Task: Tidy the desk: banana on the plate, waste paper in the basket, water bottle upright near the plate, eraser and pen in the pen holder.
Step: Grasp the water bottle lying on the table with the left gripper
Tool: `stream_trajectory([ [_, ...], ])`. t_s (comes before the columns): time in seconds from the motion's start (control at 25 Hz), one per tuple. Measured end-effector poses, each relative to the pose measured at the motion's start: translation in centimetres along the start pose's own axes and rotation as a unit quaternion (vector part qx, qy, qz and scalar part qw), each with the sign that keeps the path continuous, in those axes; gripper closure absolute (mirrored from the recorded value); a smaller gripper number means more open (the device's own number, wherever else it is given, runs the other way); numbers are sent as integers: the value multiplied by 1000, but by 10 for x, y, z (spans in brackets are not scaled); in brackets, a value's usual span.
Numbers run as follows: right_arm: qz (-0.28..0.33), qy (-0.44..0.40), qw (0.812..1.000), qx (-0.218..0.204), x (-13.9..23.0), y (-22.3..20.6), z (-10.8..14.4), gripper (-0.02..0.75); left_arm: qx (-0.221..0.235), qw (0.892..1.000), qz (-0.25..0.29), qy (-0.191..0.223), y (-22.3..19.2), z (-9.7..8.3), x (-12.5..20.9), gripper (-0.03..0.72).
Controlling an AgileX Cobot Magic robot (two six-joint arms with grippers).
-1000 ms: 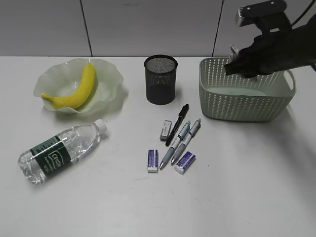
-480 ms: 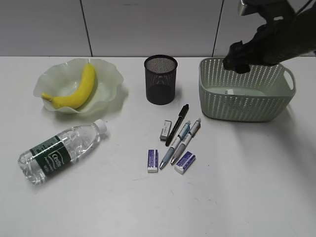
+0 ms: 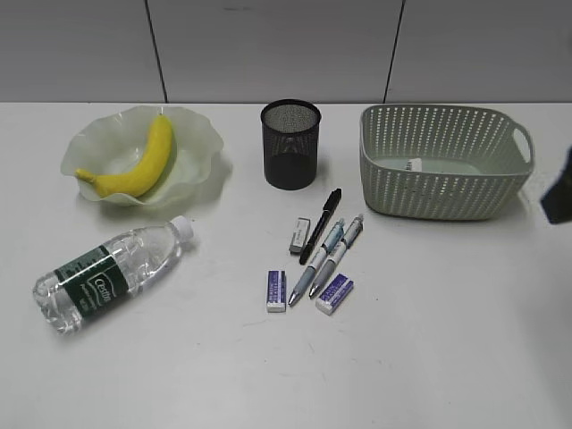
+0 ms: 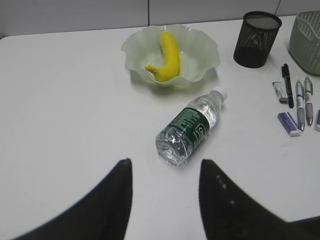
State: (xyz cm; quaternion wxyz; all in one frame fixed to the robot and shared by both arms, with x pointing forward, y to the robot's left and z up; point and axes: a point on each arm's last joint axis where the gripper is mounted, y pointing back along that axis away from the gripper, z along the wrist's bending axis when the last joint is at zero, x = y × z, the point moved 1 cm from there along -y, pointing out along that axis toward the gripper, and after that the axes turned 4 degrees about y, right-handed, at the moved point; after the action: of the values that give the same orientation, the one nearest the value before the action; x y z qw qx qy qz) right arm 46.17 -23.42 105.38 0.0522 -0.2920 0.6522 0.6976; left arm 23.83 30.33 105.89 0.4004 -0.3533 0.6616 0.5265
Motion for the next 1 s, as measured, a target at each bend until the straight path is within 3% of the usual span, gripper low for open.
stream_trajectory([
  [0.24,-32,1,999,14,81,46,4,209,0,1000,0,0,0,0,0,358],
  [0.48,-148,-1,989,23,145,76,9,209,-1,1000,8,0,-2,0,-1,358],
  [0.68,-250,6,967,53,174,99,8,209,-1,1000,25,-4,-8,-1,-5,358],
  [0.88,-300,5,952,62,198,106,9,209,22,999,3,-31,-31,-11,-40,358],
  [1.0,-314,4,947,63,202,109,9,209,42,998,36,-38,-69,-19,-57,358],
])
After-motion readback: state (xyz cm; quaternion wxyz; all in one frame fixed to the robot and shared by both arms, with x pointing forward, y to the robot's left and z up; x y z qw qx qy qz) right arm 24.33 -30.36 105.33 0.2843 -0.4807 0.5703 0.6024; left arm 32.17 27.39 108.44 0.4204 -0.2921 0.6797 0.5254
